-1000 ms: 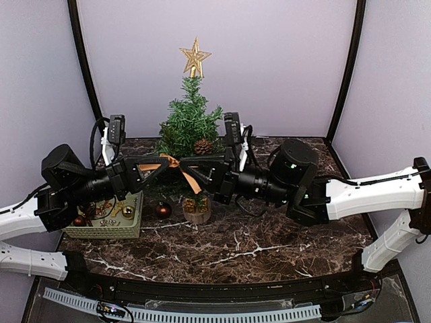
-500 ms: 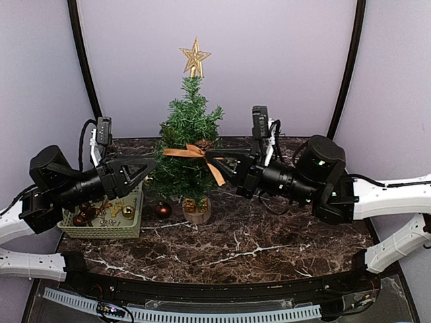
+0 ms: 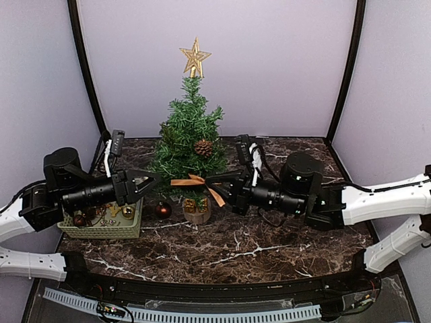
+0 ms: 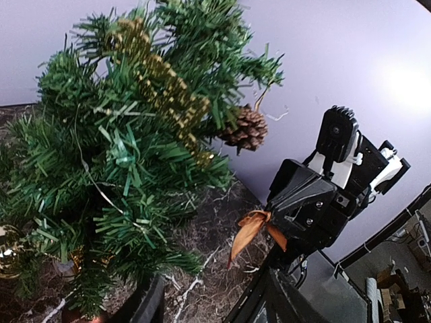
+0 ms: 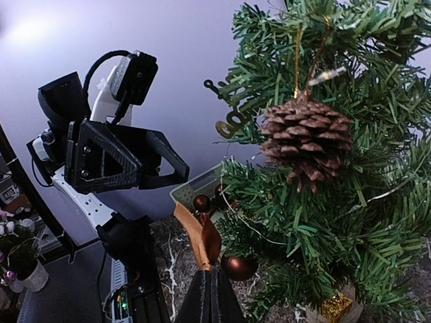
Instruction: Decorate the small christmas tree
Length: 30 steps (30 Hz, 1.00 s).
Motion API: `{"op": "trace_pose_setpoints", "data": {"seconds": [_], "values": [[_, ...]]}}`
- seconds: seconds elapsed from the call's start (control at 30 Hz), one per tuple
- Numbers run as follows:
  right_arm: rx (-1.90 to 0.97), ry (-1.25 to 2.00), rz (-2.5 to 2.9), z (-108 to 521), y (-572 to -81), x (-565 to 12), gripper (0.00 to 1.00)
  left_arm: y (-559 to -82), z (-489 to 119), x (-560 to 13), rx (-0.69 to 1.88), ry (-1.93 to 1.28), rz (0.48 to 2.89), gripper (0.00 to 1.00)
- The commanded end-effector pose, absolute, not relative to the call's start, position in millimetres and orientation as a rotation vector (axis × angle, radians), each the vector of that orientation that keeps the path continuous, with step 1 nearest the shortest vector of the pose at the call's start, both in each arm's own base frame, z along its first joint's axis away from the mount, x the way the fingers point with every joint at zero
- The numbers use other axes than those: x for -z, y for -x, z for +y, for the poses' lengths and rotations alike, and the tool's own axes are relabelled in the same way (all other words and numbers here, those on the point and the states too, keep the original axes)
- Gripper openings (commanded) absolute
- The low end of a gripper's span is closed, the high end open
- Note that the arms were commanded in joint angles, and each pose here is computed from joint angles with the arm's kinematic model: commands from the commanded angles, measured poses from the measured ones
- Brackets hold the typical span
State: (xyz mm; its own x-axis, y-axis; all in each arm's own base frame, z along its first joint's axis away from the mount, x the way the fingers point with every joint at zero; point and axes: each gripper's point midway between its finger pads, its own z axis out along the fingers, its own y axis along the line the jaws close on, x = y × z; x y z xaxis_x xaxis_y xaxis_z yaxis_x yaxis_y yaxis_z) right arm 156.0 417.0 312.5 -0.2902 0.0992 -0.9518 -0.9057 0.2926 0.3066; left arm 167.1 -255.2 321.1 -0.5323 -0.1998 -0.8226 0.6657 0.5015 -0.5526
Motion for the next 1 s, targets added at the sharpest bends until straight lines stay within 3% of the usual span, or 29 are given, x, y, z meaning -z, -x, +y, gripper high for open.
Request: {"op": "trace_pose_setpoints", "data": {"seconds": [0.0,0.4,0.97], "values": [[-1.222,0.679,1.452,415,-163,-323,0.0,-167,-265,-306,1.174,-0.413,1.884,0.53],[-1.209,0.563,1.39,429,-179,-330,0.0,-181,-263,-297,1.185,-0.351,1.897,0.48],[-1.146,0.941,1.455,413,-147,-389,0.0,-183,-266,-366,1.194,-0.508,1.788,0.48]]}}
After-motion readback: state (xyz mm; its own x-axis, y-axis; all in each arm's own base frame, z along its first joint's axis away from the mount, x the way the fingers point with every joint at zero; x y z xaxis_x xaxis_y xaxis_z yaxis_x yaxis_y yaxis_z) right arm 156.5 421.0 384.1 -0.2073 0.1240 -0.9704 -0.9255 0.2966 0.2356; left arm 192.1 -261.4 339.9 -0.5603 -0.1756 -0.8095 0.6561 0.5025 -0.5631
